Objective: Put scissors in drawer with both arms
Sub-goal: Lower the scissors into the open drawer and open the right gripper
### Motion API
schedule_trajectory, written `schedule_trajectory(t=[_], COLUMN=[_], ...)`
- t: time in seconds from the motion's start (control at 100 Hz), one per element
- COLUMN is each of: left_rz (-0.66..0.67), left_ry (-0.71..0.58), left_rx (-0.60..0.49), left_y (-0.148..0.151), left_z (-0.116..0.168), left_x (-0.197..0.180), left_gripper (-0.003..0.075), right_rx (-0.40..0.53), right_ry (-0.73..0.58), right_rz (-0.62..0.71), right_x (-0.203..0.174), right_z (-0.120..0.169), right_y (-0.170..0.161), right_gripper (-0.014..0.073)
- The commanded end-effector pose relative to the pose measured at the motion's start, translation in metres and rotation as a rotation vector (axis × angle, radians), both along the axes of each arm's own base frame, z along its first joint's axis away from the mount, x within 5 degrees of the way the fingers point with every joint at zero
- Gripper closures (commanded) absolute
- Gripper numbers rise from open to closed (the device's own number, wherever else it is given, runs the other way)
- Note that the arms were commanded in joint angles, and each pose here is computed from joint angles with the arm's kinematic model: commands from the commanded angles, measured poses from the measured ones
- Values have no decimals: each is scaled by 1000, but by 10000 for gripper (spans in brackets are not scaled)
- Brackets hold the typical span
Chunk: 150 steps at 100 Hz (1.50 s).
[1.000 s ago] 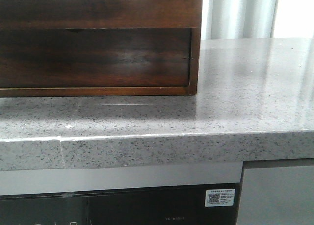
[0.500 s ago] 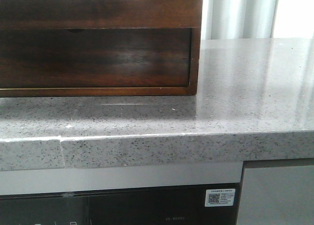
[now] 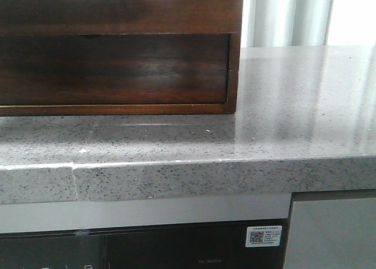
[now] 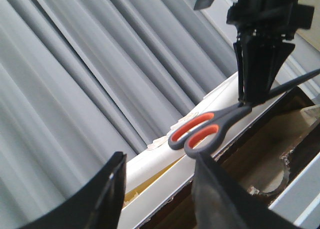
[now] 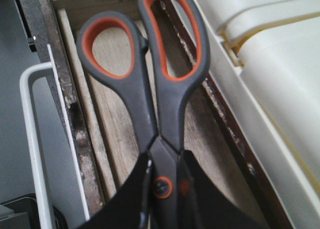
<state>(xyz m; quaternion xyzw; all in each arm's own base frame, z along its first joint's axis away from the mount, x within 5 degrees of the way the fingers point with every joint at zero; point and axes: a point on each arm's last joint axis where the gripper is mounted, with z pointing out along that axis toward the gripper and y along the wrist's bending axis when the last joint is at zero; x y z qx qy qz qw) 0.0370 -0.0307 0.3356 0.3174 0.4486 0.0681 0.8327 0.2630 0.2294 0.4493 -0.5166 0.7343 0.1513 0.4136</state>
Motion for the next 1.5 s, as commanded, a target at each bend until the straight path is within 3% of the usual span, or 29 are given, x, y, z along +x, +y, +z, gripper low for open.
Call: schedule_trajectory(t=[0.0, 0.44, 0.51, 0.63, 0.74, 0.97, 1.11, 1.29, 1.39, 1.49], left_rz=[-33, -33, -33, -33, -33, -35, -48, -24, -15, 25], left_ry=[-28, -28, -28, -28, -28, -35, -54, -6, 25, 41], left_rx=[-41, -41, -41, -41, -41, -51, -113, -230, -307, -325], left_y=[-1, -1, -1, -1, -1, 0, 5, 15, 21, 26], left_z=[12, 12, 12, 12, 12, 13, 15, 12, 10, 7], left_x=[-4, -4, -4, -4, -4, -6, -15, -24, -28, -30], left_gripper=[426, 426, 426, 426, 426, 426, 432, 598, 733, 740], right_rx=[73, 34, 33, 33, 34, 42, 72, 109, 126, 154], right_ry=[-105, -83, -81, -80, -81, -103, -134, -180, -193, -204], right_rz=[6, 20, 20, 19, 18, 22, 18, 19, 29, 23], right_x=[-3, 11, 12, 13, 13, 8, -4, -26, -45, -63], right_z=[21, 3, 2, 0, 1, 12, 28, 51, 65, 79], right_y=[-1, 10, 11, 12, 12, 8, -2, -19, -32, -45], right_gripper=[650, 638, 568, 358, 281, 295, 452, 653, 659, 659])
